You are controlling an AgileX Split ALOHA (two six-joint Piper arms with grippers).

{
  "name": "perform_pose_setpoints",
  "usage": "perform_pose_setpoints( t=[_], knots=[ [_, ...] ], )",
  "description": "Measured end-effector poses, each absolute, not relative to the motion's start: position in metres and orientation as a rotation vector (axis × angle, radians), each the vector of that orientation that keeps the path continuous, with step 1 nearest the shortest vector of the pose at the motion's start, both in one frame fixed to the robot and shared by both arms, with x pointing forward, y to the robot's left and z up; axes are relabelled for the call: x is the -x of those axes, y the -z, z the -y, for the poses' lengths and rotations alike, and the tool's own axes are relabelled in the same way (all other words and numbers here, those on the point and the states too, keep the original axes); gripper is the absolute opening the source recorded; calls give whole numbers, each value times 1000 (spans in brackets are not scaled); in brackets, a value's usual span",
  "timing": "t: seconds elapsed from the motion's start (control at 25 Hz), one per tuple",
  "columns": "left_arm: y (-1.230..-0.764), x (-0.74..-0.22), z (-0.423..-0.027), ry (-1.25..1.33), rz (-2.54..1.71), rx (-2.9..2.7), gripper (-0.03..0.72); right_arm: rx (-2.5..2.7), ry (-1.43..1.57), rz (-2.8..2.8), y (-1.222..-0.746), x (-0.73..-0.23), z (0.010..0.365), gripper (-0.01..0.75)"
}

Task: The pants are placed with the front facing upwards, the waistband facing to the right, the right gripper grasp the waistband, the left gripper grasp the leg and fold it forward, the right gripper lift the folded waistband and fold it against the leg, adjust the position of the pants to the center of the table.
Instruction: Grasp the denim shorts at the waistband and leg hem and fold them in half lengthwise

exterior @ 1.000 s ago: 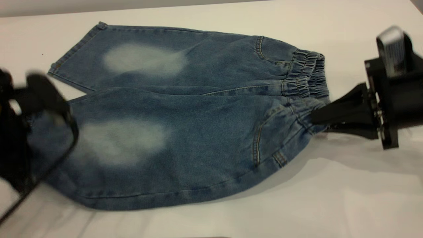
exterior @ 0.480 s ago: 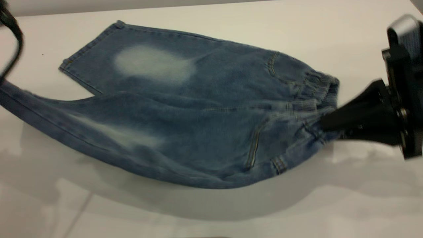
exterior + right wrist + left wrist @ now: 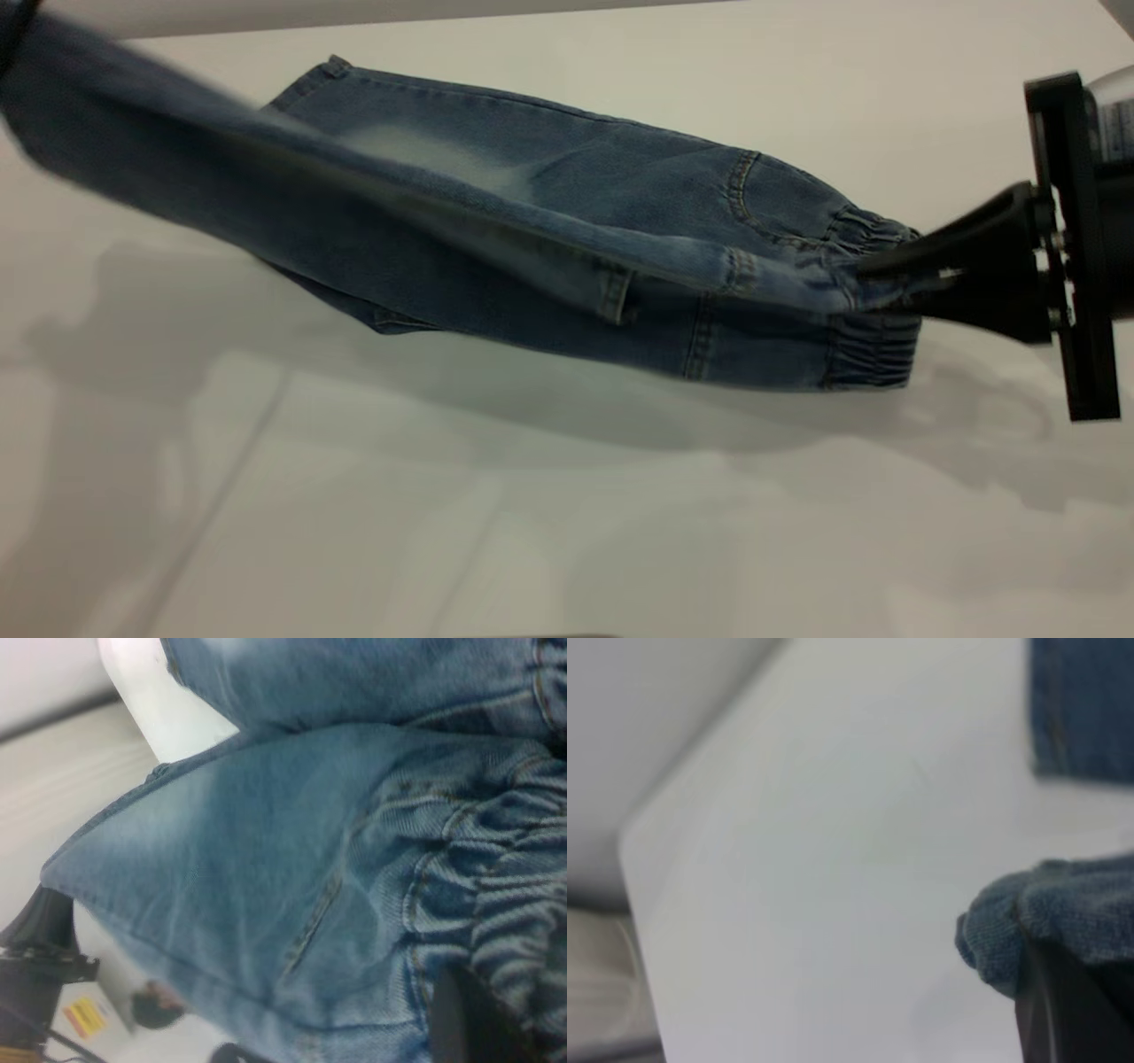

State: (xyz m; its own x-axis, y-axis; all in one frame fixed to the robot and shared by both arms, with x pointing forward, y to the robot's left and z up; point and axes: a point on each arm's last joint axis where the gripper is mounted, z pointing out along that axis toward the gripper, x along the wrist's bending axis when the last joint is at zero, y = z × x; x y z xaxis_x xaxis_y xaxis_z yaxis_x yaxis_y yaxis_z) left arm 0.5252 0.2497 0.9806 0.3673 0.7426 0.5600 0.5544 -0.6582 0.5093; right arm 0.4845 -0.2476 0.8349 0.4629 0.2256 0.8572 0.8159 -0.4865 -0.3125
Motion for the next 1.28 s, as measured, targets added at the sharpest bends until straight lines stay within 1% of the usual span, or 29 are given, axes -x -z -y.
perform_pose_setpoints(
  t=[0.24,0.32,0.52,0.72,0.92,1.0,1.12,1.24,1.28],
  knots=[
    [-944,-589,-229,-1127,-1156,-2385,22,1978,1032,775,-844,-520,252,39],
    [-925,-608,-221,-1073,-1165,-2388,22,2032,1022,758,-844,-531,255,39],
    [-893,-649,-207,-1029,-1189,-2367,22,2189,977,704,-841,-551,265,39],
    [-871,-675,-200,-1017,-1236,-2326,23,2302,935,610,-839,-563,272,40],
    [-865,-684,-198,-994,-1314,-2251,40,2402,887,460,-837,-575,280,47],
    [-865,-684,-197,-977,-1353,-2213,64,2417,890,432,-837,-580,281,56],
    [-865,-685,-198,-961,-1401,-2169,142,2425,921,434,-841,-590,284,85],
    [-865,-685,-199,-956,-1418,-2153,263,2406,972,479,-847,-598,284,156],
    [-865,-685,-199,-954,-1422,-2149,309,2392,993,505,-849,-601,283,195]
  ],
)
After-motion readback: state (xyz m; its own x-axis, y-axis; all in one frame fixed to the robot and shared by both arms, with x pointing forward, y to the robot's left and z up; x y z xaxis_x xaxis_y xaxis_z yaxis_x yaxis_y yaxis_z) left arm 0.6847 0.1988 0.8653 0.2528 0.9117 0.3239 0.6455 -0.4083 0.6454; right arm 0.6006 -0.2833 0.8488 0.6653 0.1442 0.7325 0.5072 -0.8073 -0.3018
